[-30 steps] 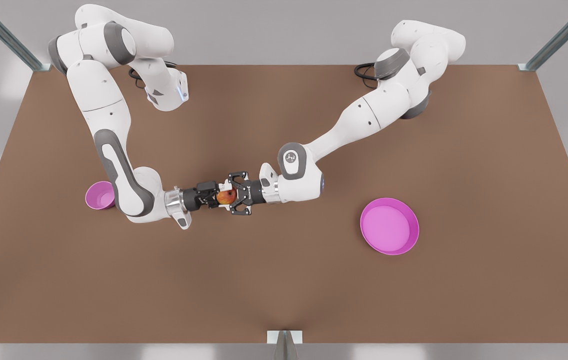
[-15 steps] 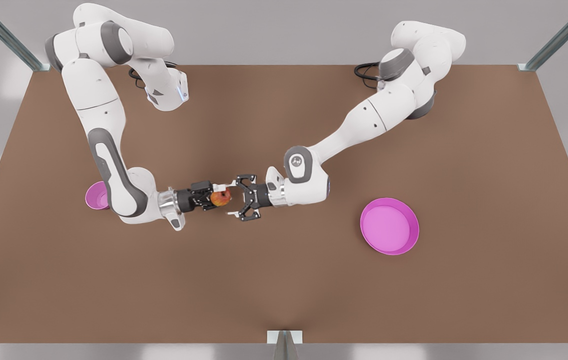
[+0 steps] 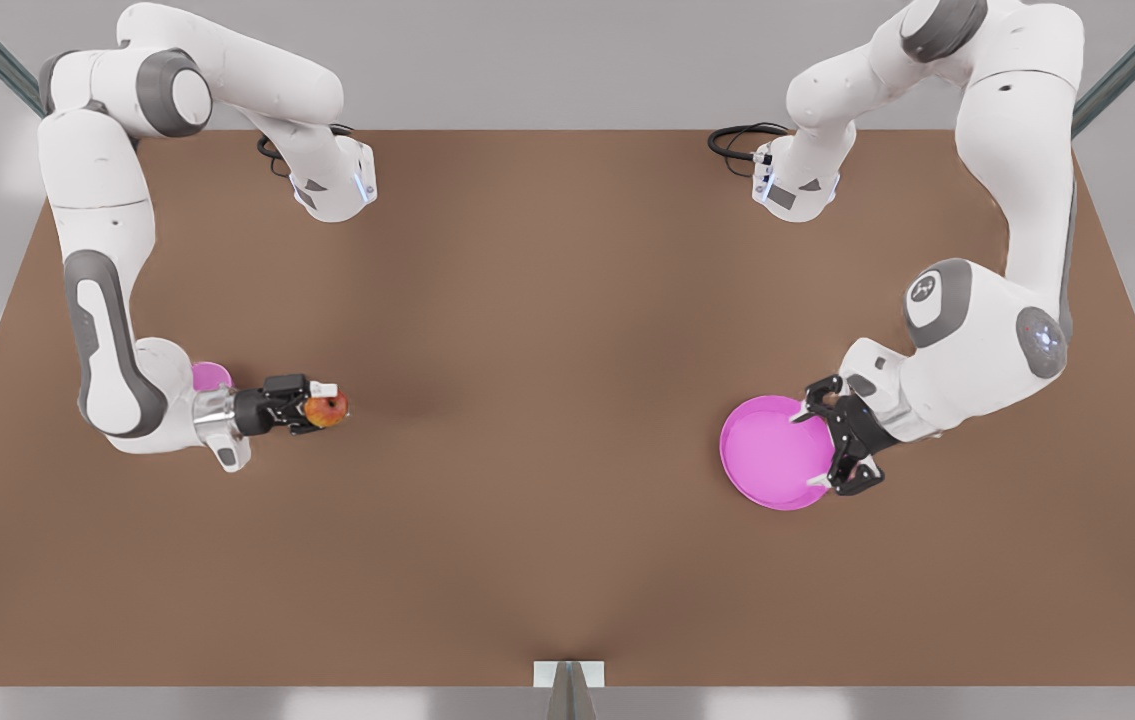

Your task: Use the left arm to pick up the apple from the plate, transfer it to the gripper of the right arm, and then use the right arm to place it into the bowl

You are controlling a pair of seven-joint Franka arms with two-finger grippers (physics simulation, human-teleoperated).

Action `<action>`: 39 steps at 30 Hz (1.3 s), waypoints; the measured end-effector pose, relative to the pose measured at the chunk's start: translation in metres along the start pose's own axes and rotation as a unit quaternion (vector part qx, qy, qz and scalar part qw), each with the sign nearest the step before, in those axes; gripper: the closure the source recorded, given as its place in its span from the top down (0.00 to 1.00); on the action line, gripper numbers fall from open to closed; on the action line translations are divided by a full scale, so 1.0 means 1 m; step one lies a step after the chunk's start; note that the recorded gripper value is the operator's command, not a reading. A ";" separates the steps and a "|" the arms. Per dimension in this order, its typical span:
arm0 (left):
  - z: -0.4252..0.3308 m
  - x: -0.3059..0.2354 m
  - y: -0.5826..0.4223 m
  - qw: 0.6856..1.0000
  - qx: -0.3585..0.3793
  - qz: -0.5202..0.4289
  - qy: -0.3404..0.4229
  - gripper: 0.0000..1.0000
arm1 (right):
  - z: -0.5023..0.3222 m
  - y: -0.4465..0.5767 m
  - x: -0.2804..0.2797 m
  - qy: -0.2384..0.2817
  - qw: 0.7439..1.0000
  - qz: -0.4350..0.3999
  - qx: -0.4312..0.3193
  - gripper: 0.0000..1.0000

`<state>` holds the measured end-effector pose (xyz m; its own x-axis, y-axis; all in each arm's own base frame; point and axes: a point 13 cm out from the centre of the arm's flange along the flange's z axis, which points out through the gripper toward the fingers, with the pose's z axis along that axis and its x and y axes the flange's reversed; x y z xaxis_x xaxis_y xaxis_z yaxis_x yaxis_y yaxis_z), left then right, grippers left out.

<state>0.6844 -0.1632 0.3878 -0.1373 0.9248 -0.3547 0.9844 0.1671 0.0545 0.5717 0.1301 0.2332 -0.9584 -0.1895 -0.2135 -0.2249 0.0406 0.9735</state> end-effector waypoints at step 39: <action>-0.085 0.114 -0.056 0.788 -0.072 -0.583 0.184 1.00 | -0.274 -0.088 0.160 0.041 0.998 -0.018 0.035 0.65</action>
<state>0.6045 -0.0382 0.4239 -0.9879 0.1462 0.0508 0.1468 0.9891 0.0074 0.4862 -0.1726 0.1356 -0.9327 -0.2713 -0.2376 -0.2729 0.1004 0.9568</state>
